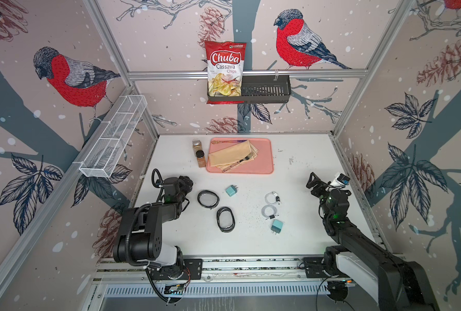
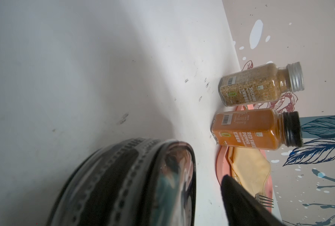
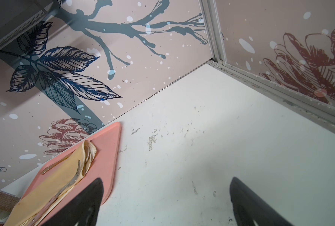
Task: Pack away charging kits
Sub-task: Place the storage bag at the center of the board, then open the storage bag at the center of the board.
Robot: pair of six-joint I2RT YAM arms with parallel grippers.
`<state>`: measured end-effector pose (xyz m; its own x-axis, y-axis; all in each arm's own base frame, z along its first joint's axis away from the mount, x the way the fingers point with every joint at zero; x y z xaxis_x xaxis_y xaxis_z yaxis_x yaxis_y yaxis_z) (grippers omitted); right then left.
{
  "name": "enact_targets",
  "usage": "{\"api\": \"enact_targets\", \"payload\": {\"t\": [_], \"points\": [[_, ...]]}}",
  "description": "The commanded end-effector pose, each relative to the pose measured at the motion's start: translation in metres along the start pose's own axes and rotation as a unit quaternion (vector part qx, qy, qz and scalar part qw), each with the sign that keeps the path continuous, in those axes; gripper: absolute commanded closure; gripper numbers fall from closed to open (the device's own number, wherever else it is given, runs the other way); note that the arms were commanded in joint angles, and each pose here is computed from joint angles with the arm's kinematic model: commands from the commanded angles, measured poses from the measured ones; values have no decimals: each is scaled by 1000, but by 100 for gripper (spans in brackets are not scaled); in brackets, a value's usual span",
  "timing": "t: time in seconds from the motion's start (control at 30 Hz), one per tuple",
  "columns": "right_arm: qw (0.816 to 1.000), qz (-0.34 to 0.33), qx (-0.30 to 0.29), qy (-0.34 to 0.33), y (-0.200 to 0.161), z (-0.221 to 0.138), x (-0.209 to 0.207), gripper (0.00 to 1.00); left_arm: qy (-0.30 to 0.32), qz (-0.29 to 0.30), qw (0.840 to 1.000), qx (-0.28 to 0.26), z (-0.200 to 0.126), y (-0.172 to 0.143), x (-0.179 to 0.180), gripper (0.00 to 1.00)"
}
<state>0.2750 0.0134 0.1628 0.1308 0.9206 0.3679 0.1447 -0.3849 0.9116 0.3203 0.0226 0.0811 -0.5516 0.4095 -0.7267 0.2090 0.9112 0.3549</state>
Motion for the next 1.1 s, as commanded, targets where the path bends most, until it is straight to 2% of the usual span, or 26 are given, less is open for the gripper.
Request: {"api": "enact_targets", "payload": {"t": [0.0,0.1,0.2,0.4,0.53,0.6,0.63,0.7,0.83,0.93,1.0,1.07], "points": [[1000,3,-13,13,7,2,6,0,106,-5,994,-2,-13,0,28,4],[1000,4,-13,14,7,1,7,0,135,-10,991,-15,-32,2,36,4],[1000,3,-13,12,7,2,6,0,195,-34,980,-38,-55,8,46,4],[1000,1,-9,16,6,2,8,1,229,-17,973,-6,-73,8,40,4],[1000,-2,-9,26,6,2,11,0,191,36,981,24,-71,11,17,6],[1000,-2,-7,27,6,2,12,1,193,54,979,23,-77,18,7,14],[1000,1,-8,14,6,2,9,0,193,63,979,21,-80,20,3,15],[1000,12,-11,-9,9,1,4,1,154,92,983,31,-82,18,-6,15],[999,25,-24,-11,11,-4,3,1,29,127,989,66,-93,2,-26,10],[995,71,-28,-57,11,-7,-9,1,-22,148,987,55,-111,-3,-38,6],[991,98,-44,-74,12,-10,-15,0,-44,201,977,52,-118,-15,-45,4],[990,106,-54,-76,13,-12,-17,0,-50,229,968,90,-124,-31,-50,4]]}}
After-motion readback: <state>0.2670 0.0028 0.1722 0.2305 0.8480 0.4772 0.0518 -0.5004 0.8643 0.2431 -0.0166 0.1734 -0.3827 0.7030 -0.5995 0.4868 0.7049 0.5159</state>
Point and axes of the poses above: each gripper's point midway between its finger pads, its own z axis out along the fingers, its own x axis along the line the jaws close on, y = z × x, the point moved 5 cm from there along -z, back along the fingers, and after that the axes turned 3 degrees about -z, right-handed, at the moved point
